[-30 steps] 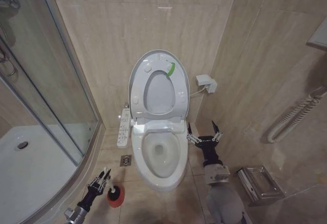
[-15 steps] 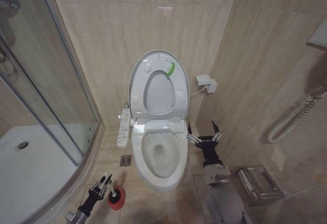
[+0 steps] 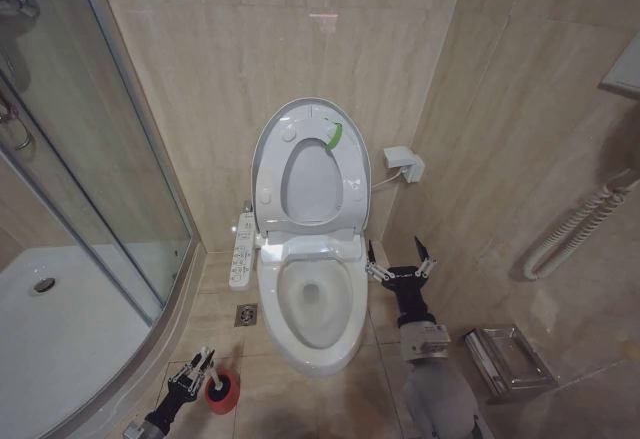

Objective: Open the toilet lid, clean the toilet bowl with a toilet brush, close the toilet lid, and flush.

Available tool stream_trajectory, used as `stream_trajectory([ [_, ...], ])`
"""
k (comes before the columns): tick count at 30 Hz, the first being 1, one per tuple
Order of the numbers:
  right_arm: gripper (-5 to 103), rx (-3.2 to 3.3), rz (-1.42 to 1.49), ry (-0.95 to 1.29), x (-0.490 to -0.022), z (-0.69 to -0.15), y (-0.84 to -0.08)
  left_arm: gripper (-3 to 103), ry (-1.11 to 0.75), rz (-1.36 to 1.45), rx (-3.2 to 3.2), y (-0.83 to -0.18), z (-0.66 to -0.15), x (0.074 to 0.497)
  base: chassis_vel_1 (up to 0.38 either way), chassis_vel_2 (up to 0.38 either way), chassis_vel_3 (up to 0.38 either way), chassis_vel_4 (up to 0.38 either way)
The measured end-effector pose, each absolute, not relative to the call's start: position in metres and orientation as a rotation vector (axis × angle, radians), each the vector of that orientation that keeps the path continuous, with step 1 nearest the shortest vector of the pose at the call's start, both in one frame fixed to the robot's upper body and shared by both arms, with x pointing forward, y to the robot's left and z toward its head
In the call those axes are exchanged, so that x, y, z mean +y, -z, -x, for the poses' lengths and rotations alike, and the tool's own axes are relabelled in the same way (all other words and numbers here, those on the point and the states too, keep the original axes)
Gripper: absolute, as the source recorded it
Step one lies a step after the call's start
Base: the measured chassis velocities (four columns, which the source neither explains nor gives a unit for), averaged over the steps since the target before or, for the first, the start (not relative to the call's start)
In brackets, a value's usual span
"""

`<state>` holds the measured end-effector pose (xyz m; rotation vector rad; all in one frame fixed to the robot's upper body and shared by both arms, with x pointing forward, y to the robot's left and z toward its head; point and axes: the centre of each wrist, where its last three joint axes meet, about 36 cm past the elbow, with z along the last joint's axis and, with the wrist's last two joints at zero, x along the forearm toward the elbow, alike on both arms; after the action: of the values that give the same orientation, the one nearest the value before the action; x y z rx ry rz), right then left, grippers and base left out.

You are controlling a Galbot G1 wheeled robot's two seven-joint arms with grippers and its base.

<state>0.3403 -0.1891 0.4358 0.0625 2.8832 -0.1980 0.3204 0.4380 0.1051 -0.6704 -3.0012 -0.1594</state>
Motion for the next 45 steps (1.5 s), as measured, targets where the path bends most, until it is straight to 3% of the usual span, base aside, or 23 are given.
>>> stream_trajectory([
  [16,100,2.884,-0.063,0.199,-0.189,-0.34,-0.436,20,0.129,0.65,-2.912,-0.085,-0.288,0.429,0.0,0.0,0.0,0.0],
  [35,100,2.883,-0.063,0.198,-0.189,-0.34,-0.436,16,0.141,0.6,-2.984,-0.098,-0.293,0.423,0.0,0.0,0.0,0.0],
  [36,100,2.883,-0.063,0.198,-0.189,-0.34,-0.436,32,0.139,0.59,-2.982,-0.098,-0.292,0.423,0.0,0.0,0.0,0.0],
  [42,100,2.883,-0.063,0.198,-0.189,-0.34,-0.436,32,0.129,0.568,-2.955,-0.094,-0.284,0.424,0.0,0.0,0.0,0.0],
  [43,100,2.883,-0.063,0.198,-0.189,-0.34,-0.436,59,0.129,0.568,-2.954,-0.094,-0.282,0.424,0.0,0.0,0.0,0.0],
  [45,100,2.883,-0.063,0.198,-0.189,-0.34,-0.436,59,0.13,0.573,-2.957,-0.096,-0.282,0.422,0.0,0.0,0.0,0.0],
])
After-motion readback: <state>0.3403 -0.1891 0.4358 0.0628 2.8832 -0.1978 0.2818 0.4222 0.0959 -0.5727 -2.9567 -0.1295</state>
